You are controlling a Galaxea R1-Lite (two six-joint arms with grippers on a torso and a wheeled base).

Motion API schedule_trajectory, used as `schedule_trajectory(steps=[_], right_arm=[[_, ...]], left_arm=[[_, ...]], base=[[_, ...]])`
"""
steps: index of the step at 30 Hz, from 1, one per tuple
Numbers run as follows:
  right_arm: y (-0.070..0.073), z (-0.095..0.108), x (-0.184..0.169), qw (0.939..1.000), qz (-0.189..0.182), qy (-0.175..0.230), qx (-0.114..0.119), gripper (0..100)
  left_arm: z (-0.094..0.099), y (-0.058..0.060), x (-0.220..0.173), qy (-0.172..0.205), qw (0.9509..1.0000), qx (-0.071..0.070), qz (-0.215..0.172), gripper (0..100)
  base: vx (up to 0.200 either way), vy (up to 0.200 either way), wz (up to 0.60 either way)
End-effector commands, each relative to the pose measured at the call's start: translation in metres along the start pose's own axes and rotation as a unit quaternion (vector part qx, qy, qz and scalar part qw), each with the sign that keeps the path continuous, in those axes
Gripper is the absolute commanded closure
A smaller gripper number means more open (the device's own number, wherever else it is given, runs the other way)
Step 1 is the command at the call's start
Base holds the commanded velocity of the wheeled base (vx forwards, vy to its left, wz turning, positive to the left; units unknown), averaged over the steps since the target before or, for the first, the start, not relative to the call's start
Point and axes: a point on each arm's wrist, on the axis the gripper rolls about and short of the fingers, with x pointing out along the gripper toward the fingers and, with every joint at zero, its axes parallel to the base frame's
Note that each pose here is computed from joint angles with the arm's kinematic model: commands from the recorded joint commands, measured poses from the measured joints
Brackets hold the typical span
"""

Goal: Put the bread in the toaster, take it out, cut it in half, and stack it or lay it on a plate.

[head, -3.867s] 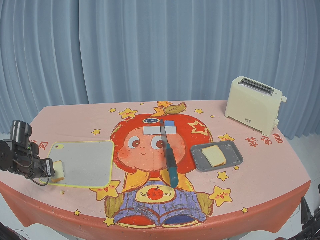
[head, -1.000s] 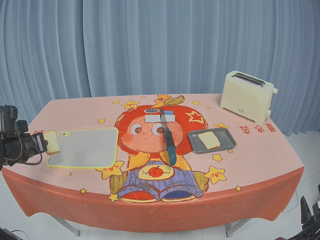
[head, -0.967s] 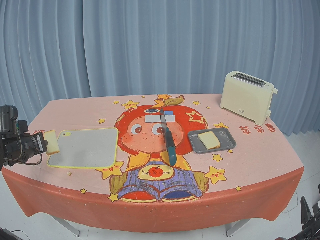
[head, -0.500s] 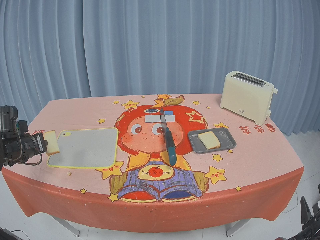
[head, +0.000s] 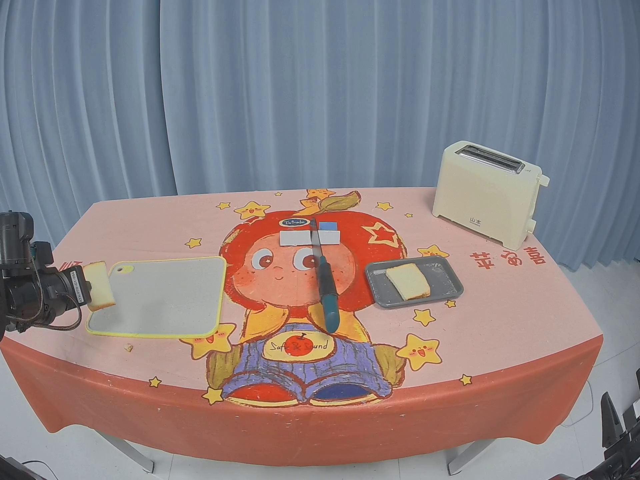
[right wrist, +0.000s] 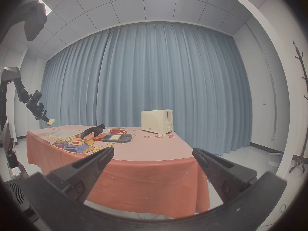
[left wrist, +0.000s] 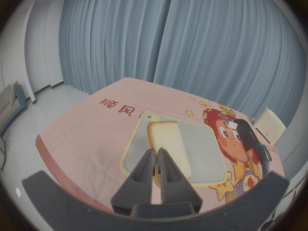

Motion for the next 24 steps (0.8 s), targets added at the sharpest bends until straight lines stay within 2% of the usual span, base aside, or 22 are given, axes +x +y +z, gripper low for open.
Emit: schedule_trajectory(steps=[1,14,24], right_arm=[[-0.0001,-0.005,0.0008,1.0,0.0,0.005,0.0,0],[-0.0001,-0.005,0.0008,1.0,0.0,0.005,0.0,0],[-0.0001,-0.005,0.0008,1.0,0.0,0.005,0.0,0]], left_arm=[[0.0002,0.0,-0.0002,-0.001,1.0,0.001,-0.001,100],[-0.0021,0.0001,-0.0003,0.003,1.0,0.004,-0.001,100],[0.0037,-0.0042,-0.0075,-0.014,0.9997,0.006,-0.018,100]], base=[[0.0,-0.2,0.0],[0.0,-0.2,0.0],[0.0,0.0,0.0]])
